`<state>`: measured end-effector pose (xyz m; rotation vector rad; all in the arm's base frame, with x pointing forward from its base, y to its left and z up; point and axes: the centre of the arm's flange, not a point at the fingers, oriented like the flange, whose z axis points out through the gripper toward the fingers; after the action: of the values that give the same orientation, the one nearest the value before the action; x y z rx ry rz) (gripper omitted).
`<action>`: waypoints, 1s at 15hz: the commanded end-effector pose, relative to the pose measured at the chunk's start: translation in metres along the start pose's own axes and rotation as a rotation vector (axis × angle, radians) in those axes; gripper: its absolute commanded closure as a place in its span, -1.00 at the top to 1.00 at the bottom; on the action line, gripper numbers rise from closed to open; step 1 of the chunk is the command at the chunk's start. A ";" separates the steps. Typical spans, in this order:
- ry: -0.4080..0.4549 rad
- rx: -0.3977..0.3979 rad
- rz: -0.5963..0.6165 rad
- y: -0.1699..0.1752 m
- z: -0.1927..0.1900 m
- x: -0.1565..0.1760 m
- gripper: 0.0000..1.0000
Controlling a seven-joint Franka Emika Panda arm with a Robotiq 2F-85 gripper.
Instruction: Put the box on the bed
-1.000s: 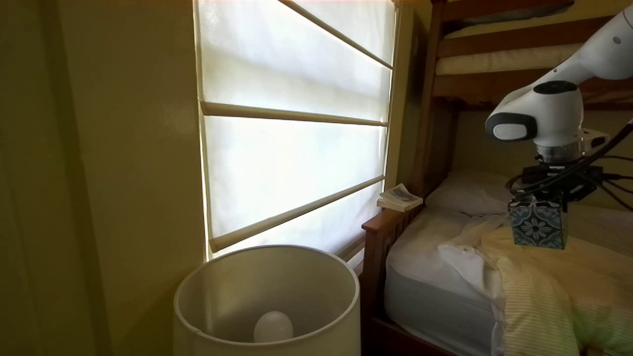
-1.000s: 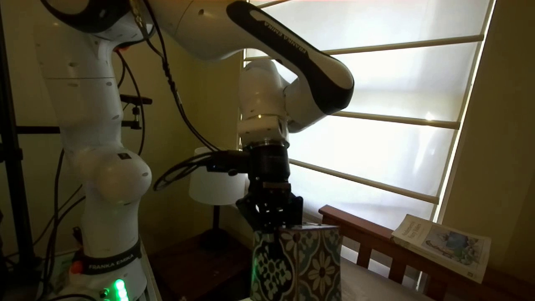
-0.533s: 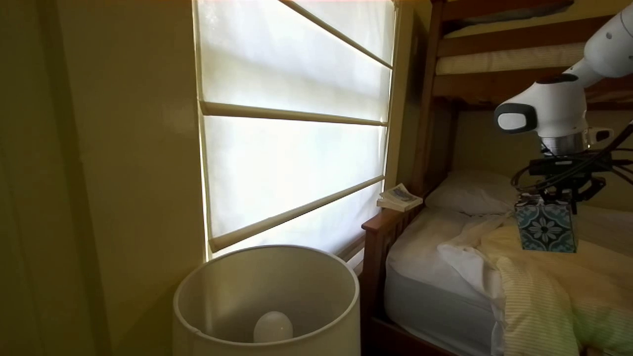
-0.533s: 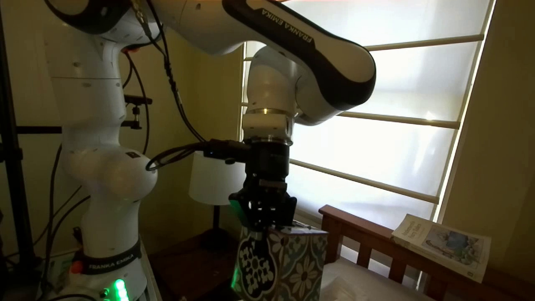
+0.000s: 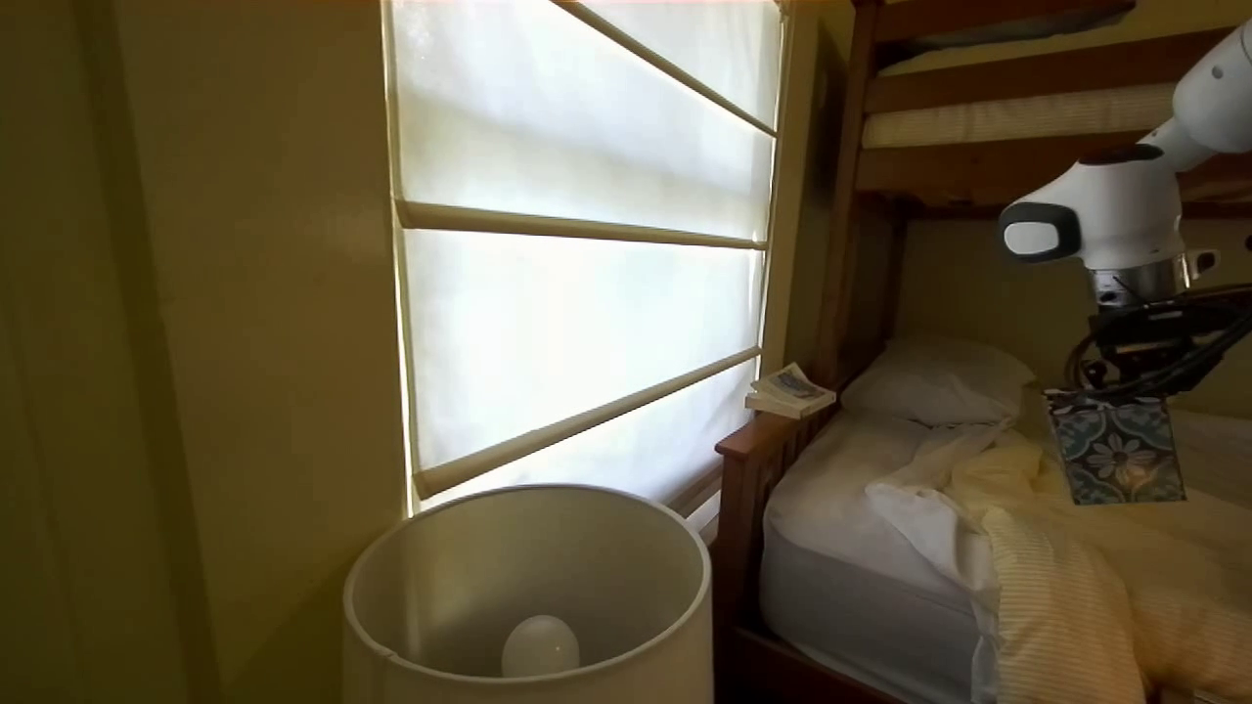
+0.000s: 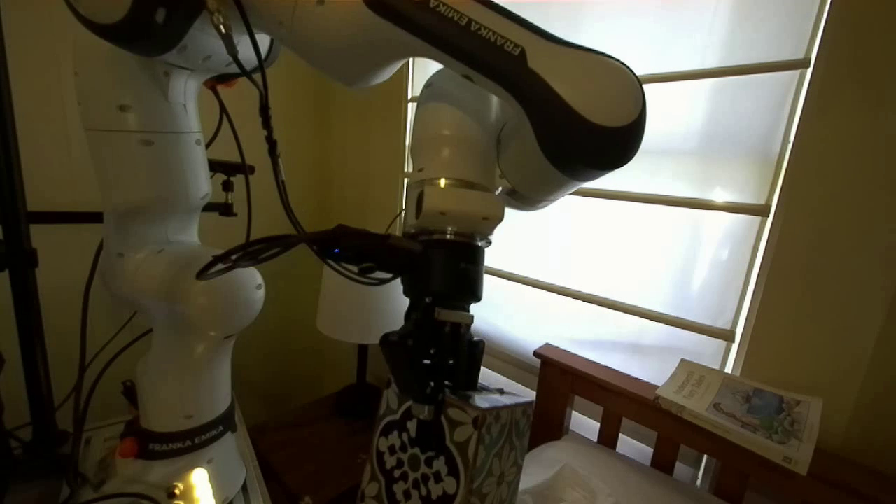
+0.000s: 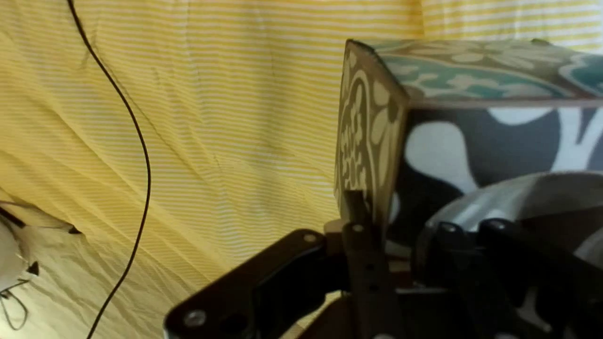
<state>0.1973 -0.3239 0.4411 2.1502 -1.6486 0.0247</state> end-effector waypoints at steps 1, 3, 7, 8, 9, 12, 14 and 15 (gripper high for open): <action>-0.120 0.024 -0.129 0.011 -0.001 0.047 -0.97; -0.183 0.022 -0.138 0.021 0.008 0.055 -0.97; -0.243 -0.026 -0.024 0.037 0.025 0.058 -0.97; -0.233 -0.016 0.013 0.038 0.025 0.056 -0.97; -0.237 0.007 0.032 0.038 0.026 0.053 -0.97; -0.173 0.079 0.133 0.027 0.017 0.055 -0.97; -0.177 0.116 0.237 0.008 0.006 0.065 -0.97; -0.179 0.122 0.285 -0.001 0.002 0.070 -0.97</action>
<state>0.1660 -0.3681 0.4087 2.1010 -1.9151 -0.0161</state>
